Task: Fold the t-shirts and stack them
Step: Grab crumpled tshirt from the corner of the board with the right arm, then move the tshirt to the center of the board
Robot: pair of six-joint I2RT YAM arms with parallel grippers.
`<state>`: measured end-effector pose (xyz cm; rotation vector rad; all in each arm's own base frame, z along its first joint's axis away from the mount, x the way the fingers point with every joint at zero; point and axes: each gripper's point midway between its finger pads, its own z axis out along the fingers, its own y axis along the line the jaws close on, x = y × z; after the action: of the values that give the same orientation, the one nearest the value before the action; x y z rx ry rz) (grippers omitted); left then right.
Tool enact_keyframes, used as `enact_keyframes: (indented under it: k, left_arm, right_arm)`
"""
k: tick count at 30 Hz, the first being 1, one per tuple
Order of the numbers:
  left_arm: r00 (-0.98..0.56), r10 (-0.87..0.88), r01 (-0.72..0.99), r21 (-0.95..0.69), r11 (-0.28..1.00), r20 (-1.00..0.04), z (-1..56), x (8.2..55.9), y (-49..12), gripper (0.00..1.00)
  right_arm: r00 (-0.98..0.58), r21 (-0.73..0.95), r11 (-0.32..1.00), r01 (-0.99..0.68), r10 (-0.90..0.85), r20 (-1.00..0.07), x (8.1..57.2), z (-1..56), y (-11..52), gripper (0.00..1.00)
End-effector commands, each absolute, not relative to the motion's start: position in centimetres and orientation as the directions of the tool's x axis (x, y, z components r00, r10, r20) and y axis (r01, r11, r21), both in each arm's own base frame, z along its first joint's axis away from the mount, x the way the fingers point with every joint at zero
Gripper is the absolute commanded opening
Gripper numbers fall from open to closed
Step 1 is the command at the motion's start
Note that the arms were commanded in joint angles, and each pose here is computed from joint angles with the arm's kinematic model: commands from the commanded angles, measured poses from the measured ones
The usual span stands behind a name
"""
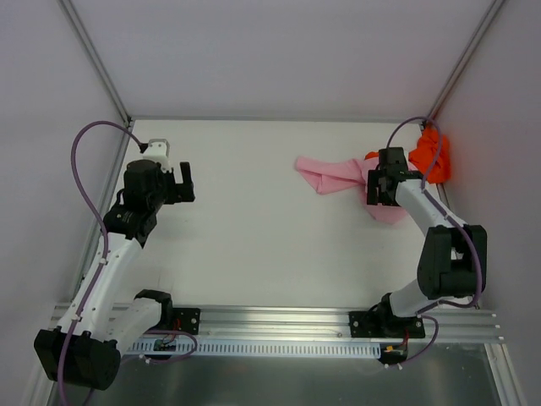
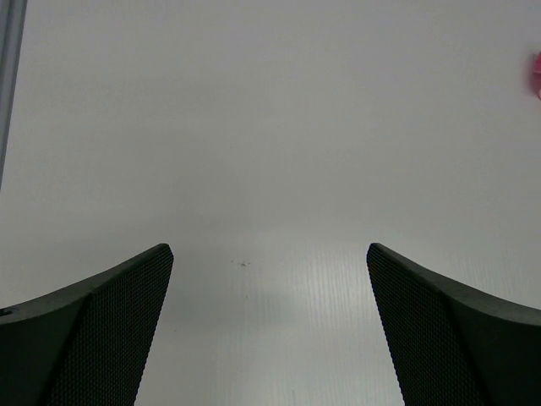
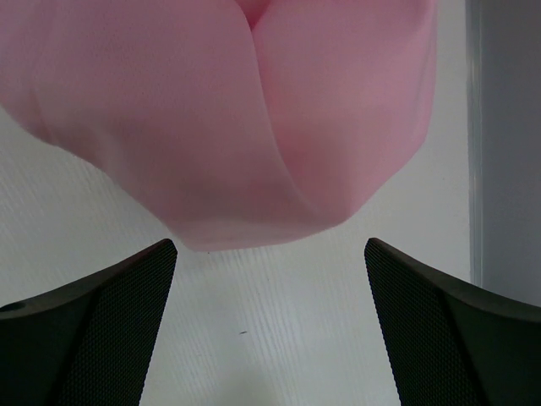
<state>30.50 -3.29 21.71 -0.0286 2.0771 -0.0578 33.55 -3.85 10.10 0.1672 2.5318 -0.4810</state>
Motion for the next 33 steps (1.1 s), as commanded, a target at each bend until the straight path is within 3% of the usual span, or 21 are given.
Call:
enact_keyframes:
  k: [1,3,8,11,12,13,15,19,23,25,30,31,33]
  left_arm:
    - [-0.435,-0.035,0.072,-0.074,0.995,-0.9,23.4,31.6,-4.5,0.99]
    - [-0.434,-0.035,0.075,-0.075,0.994,-0.9,23.5,31.7,-4.6,0.99]
    - [-0.439,-0.028,0.079,-0.07,0.994,-0.898,23.4,31.4,-4.6,0.99]
    - [-0.433,-0.021,0.084,-0.063,0.994,-0.901,23.5,31.3,-4.6,0.99]
    - [-0.434,-0.02,0.084,-0.062,0.994,-0.901,23.5,31.4,-4.6,0.99]
    - [-0.433,-0.019,0.09,-0.064,0.994,-0.901,23.5,31.4,-4.7,0.99]
    - [-0.439,-0.018,0.106,-0.072,0.992,-0.899,23.4,31.5,-5.0,0.99]
    - [-0.451,-0.022,0.2,-0.125,0.972,-0.892,23.3,31.9,-7.1,0.99]
    - [-0.446,-0.072,0.111,-0.135,0.985,-0.892,23.6,33.4,-6.1,0.99]
    - [-0.419,-0.107,0.049,-0.141,0.989,-0.902,24.6,34.2,-5.4,0.99]
    - [-0.36,-0.199,-0.23,-0.12,0.966,-0.911,27.2,35.1,-1.0,0.99]
    - [-0.357,-0.211,-0.259,-0.12,0.958,-0.91,28.3,35.0,-0.5,0.99]
    - [-0.343,-0.239,-0.316,-0.128,0.94,-0.909,29.0,35.0,0.3,0.99]
  right_arm:
    - [-0.819,-0.258,0.941,0.22,0.034,-0.573,35.6,11.1,-3.2,0.97]
    - [-0.812,-0.228,0.953,0.201,0.032,-0.582,36.3,10.8,-2.6,0.99]
    - [-0.796,-0.215,0.964,0.157,-0.005,-0.605,38.1,10.4,-2.0,0.85]
    - [-0.812,-0.247,0.959,0.136,-0.034,-0.582,38.7,9.8,-2.3,0.56]
    - [-0.815,-0.263,0.954,0.142,-0.038,-0.578,38.9,9.9,-2.6,0.44]
    - [-0.822,-0.27,0.953,0.139,-0.041,-0.568,39.0,9.7,-2.6,0.2]
    - [-0.82,-0.258,0.957,0.13,-0.042,-0.57,39.1,10.3,-2.4,0.01]
    - [-0.726,-0.1,0.995,0.015,-0.058,-0.685,39.7,15.5,1.9,0.01]
    - [-0.56,-0.04,0.931,-0.363,-0.253,-0.789,38.1,24.3,13.7,0.01]
    - [-0.405,-0.02,0.803,-0.596,-0.321,-0.856,35.6,29.8,22.7,0.01]
    - [-0.254,0.137,0.486,-0.863,-0.183,-0.95,28.2,41.1,36.8,0.01]
    - [-0.224,0.157,0.459,-0.874,-0.096,-0.97,27.6,45.2,37.3,0.01]
    - [-0.231,0.188,0.465,-0.865,-0.039,-0.972,28.2,46.7,37.3,0.01]
